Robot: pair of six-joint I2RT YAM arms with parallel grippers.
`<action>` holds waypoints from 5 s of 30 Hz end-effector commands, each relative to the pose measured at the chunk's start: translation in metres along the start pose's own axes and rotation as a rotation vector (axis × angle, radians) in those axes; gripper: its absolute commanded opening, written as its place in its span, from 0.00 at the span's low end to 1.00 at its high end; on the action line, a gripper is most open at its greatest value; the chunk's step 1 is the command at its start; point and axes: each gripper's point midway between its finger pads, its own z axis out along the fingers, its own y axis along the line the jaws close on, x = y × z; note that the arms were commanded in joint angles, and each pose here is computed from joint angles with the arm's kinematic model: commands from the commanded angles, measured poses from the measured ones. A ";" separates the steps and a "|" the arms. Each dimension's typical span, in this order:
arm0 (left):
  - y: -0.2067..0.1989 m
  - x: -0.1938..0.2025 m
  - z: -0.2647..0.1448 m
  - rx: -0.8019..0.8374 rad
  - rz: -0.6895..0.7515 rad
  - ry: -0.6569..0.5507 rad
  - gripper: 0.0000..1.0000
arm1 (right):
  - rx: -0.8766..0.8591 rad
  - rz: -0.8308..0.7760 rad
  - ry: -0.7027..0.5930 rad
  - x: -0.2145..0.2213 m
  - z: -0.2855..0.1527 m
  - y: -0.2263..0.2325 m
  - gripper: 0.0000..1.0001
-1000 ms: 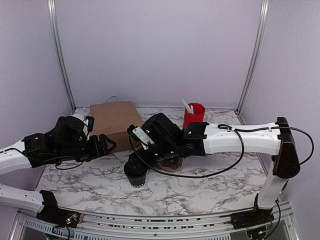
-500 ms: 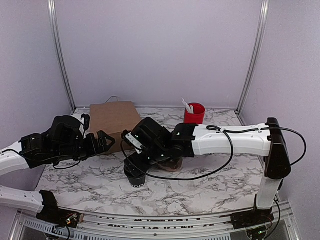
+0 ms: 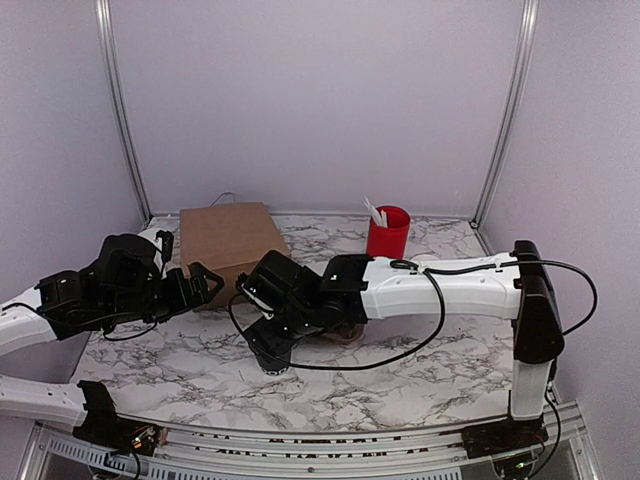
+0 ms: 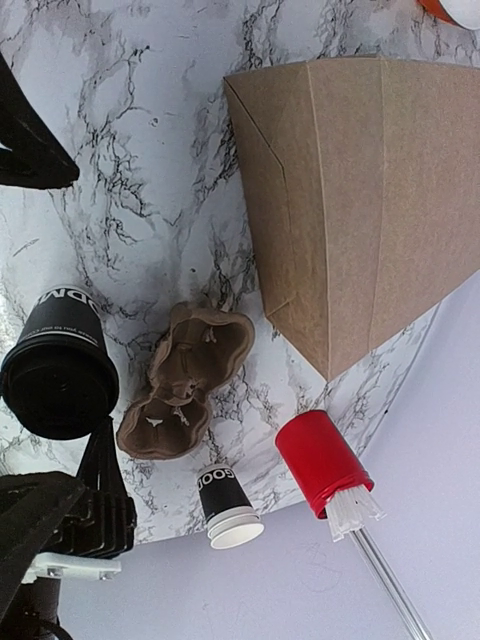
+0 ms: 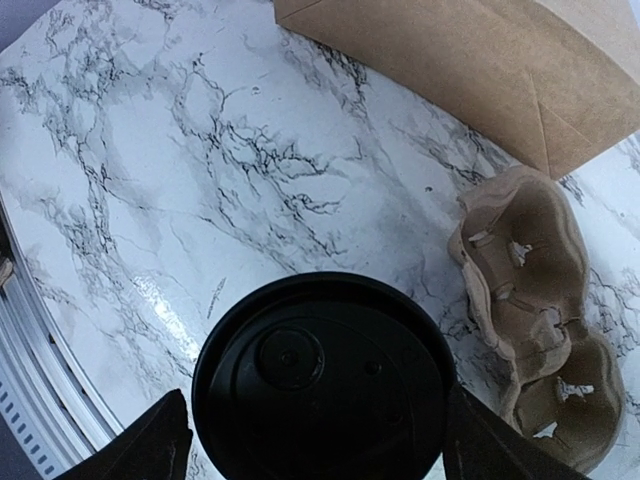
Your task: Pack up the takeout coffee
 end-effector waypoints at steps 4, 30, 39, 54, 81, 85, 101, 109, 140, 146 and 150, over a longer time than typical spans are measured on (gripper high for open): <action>0.012 0.005 -0.001 -0.024 -0.001 0.008 0.99 | 0.039 -0.002 -0.011 -0.006 -0.005 0.003 0.81; 0.010 0.006 0.003 -0.023 -0.007 0.020 0.99 | 0.088 -0.001 0.031 0.010 0.007 -0.001 0.77; 0.011 0.007 0.003 -0.025 -0.007 0.023 0.99 | 0.103 0.007 0.022 0.007 0.006 -0.004 0.72; 0.010 0.005 0.005 -0.030 -0.002 0.020 0.99 | 0.117 0.080 -0.011 0.008 -0.029 -0.021 0.65; -0.009 0.003 0.025 -0.007 0.029 0.055 0.99 | 0.550 0.563 0.118 0.192 -0.117 -0.237 0.64; -0.009 0.002 0.022 0.000 0.029 0.051 0.99 | 0.642 0.653 0.122 0.212 -0.132 -0.274 0.64; -0.003 0.000 0.009 0.012 0.013 0.031 0.99 | 0.855 0.871 0.078 0.241 -0.174 -0.368 0.64; 0.000 0.000 0.005 0.010 0.007 0.023 0.99 | 0.862 0.880 0.055 0.237 -0.180 -0.379 0.74; -0.002 0.002 0.009 0.005 0.014 0.041 0.99 | 0.905 0.879 0.010 0.225 -0.212 -0.379 0.92; -0.003 0.002 0.010 0.005 0.017 0.043 0.99 | 0.899 0.874 -0.012 0.218 -0.221 -0.378 0.92; -0.003 0.000 0.011 0.000 0.016 0.038 0.99 | 0.872 0.854 -0.049 0.206 -0.228 -0.377 0.91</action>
